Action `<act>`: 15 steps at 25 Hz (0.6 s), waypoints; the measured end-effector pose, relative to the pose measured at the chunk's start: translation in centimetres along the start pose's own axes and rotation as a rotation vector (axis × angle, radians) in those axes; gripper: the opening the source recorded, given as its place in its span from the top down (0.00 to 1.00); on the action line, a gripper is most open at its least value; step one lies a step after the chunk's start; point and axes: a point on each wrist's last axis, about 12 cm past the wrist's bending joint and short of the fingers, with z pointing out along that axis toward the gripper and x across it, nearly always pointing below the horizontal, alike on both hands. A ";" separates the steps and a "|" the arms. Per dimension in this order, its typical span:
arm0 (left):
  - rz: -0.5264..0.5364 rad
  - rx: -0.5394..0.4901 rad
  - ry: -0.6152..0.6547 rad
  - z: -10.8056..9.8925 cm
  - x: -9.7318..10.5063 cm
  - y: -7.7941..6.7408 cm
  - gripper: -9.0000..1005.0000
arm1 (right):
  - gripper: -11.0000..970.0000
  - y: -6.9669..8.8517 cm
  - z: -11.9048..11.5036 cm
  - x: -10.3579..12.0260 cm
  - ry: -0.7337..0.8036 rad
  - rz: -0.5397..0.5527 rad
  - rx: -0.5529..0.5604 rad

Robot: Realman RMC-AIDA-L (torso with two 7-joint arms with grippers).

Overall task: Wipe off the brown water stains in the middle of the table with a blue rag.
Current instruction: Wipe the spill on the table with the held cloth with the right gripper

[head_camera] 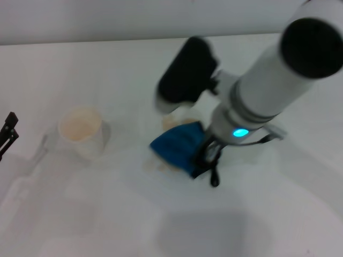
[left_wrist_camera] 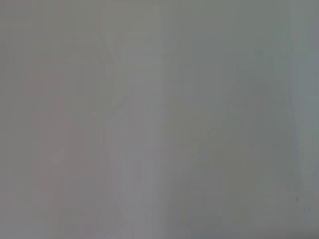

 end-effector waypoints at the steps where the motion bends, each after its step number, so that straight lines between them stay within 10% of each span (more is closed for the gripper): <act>1: 0.000 0.000 0.000 0.0 0.0 0.0 0.13 | 0.85 0.4 0.1 -0.2 0.005 -0.018 -0.004; 10: 0.008 0.006 -0.012 0.4 -0.3 0.1 0.13 | 0.85 5.0 -0.3 -1.9 0.065 -0.214 -0.091; 15: 0.011 0.010 -0.018 0.7 -0.4 0.1 0.13 | 0.85 5.0 0.4 -1.9 0.094 -0.238 -0.077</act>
